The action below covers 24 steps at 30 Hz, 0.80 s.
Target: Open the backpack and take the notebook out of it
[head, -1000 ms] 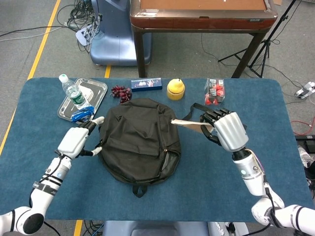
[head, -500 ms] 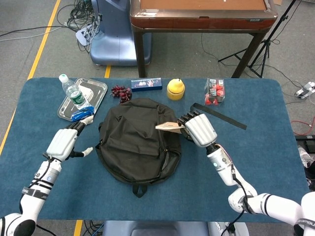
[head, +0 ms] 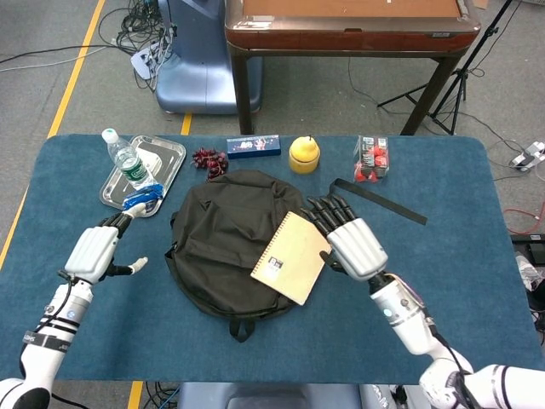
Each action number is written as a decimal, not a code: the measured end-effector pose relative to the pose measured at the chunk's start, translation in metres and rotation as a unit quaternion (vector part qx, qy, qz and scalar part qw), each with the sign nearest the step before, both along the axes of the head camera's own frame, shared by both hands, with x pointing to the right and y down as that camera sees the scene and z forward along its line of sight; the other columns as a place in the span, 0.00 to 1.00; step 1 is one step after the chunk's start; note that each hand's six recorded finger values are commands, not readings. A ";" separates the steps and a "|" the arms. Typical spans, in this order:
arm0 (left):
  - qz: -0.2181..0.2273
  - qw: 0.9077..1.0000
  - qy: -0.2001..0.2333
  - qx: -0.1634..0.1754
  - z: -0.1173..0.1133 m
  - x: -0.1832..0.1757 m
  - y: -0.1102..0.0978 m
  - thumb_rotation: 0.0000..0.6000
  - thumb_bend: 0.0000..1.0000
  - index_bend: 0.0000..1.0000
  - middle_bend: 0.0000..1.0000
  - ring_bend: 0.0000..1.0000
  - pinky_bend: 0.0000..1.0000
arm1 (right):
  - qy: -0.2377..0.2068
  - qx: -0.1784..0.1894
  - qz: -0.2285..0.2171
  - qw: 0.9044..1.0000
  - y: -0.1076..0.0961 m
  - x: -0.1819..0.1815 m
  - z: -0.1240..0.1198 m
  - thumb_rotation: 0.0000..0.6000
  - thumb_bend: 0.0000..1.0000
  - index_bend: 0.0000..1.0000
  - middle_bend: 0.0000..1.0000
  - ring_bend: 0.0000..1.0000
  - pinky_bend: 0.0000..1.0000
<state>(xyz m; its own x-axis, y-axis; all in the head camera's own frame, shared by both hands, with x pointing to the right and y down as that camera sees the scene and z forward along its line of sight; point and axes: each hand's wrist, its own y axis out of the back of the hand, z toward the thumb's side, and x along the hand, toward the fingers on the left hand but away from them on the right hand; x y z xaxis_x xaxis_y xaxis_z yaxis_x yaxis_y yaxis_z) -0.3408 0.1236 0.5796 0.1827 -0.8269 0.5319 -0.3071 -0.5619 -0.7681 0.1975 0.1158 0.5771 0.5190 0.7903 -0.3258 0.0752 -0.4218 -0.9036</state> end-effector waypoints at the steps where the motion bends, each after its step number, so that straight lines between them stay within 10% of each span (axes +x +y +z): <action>1: -0.002 1.000 -0.002 0.000 -0.001 -0.003 0.000 1.00 0.22 0.09 0.17 0.16 0.18 | -0.001 0.004 0.006 1.000 0.000 0.006 -0.005 1.00 0.31 0.00 0.07 0.03 0.09; 8: -0.029 0.999 -0.021 0.006 -0.006 -0.028 0.008 1.00 0.22 0.12 0.17 0.16 0.18 | 0.001 0.043 0.063 0.997 0.009 0.060 -0.034 1.00 0.31 0.30 0.39 0.34 0.46; 24: -0.093 0.990 -0.097 0.046 -0.019 -0.104 0.051 1.00 0.22 0.20 0.17 0.16 0.18 | 0.083 -0.009 0.157 0.984 0.076 0.183 -0.045 1.00 0.32 0.51 0.49 0.46 0.54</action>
